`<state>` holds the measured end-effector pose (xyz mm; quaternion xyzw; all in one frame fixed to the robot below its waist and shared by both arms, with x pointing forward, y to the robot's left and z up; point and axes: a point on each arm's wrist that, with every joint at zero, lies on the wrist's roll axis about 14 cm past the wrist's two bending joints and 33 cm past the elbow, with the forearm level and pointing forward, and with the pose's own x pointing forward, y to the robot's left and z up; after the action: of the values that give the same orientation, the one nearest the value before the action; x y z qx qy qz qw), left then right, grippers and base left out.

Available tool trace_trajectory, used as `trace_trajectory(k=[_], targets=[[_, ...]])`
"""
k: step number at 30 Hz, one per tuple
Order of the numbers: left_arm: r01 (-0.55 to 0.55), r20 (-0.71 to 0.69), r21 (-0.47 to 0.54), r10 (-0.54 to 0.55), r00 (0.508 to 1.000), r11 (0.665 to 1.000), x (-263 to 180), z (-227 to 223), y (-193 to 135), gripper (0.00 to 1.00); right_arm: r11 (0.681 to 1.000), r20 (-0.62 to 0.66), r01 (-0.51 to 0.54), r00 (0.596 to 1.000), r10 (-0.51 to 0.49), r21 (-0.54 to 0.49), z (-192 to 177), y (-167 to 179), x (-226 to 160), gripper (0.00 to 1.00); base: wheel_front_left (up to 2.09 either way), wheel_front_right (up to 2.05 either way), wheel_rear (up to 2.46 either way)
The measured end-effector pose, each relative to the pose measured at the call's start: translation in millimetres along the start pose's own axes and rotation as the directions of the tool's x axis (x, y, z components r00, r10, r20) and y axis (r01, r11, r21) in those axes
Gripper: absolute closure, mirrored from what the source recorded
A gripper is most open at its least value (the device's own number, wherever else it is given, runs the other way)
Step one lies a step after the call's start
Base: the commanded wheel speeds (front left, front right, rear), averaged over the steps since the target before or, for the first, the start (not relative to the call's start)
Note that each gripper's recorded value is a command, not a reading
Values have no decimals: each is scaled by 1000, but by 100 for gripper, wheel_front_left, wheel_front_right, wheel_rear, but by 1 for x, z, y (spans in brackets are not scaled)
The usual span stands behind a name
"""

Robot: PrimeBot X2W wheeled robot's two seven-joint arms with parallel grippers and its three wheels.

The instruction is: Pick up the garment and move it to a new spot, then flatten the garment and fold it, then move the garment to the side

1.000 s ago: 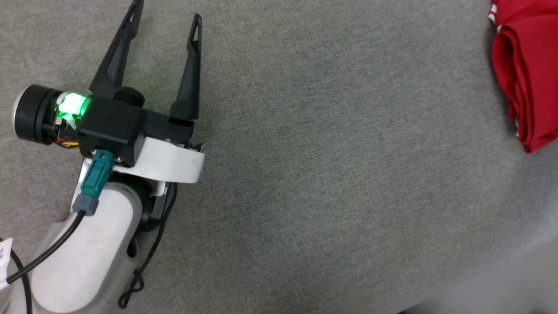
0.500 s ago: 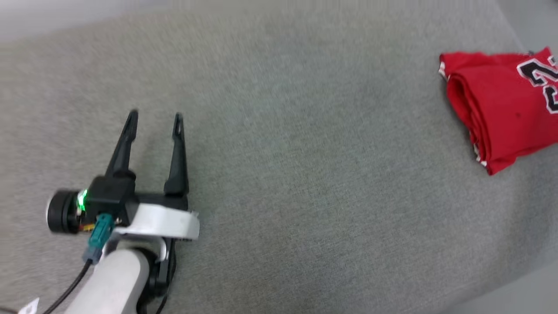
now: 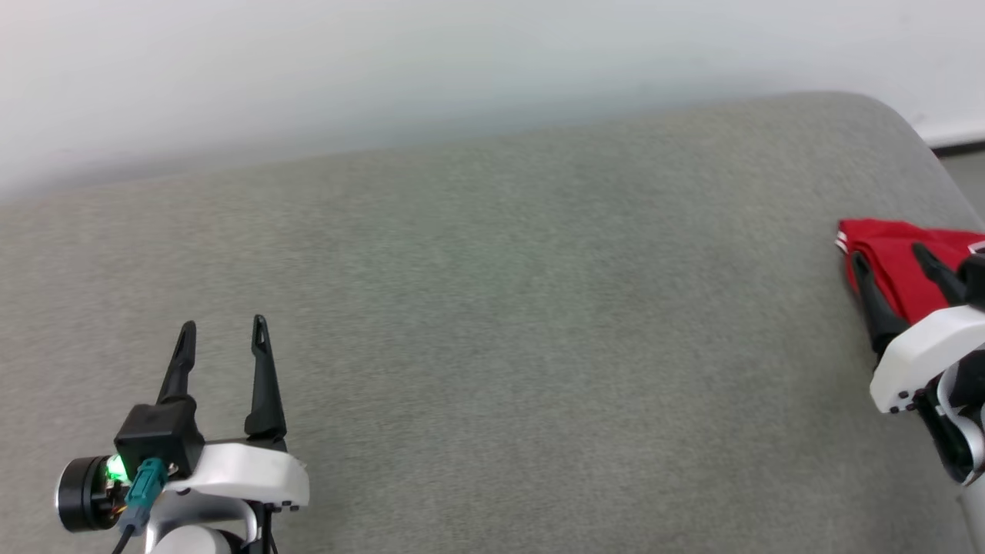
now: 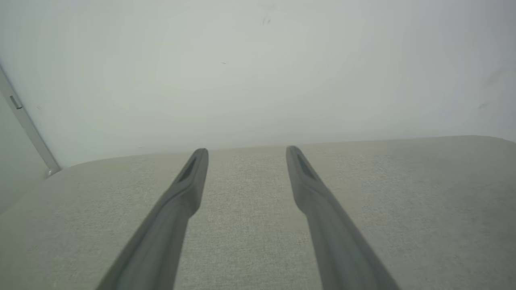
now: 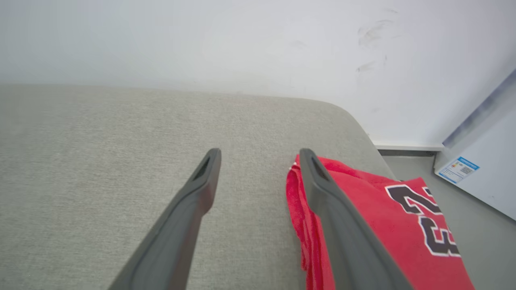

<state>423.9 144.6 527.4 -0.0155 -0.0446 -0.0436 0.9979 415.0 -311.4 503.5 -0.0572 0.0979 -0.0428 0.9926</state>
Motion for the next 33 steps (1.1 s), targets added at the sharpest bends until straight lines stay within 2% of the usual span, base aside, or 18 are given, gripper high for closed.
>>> trace_trajectory(k=[6, 12, 23, 33], targets=[[-127, 7, 54, 127, 992, 990, -31, 9, 52, 0, 990, 132, -136, 983, 129, 48, 30, 57, -2, 0, 0, 0, 0], [-130, 2, 76, 130, 991, 989, -59, 15, 72, 0, 978, 209, -187, 964, 165, 92, 43, 83, -27, 0, 0, 0, 0], [-85, -52, 49, 88, 995, 995, -80, 0, 63, 0, 970, 201, -184, 968, 151, 156, 27, 98, -74, 0, 0, 0, 0], [-97, -63, 49, 100, 993, 994, -82, -4, 66, 0, 968, 197, -196, 967, 164, 156, 29, 107, -79, 0, 0, 0, 0]])
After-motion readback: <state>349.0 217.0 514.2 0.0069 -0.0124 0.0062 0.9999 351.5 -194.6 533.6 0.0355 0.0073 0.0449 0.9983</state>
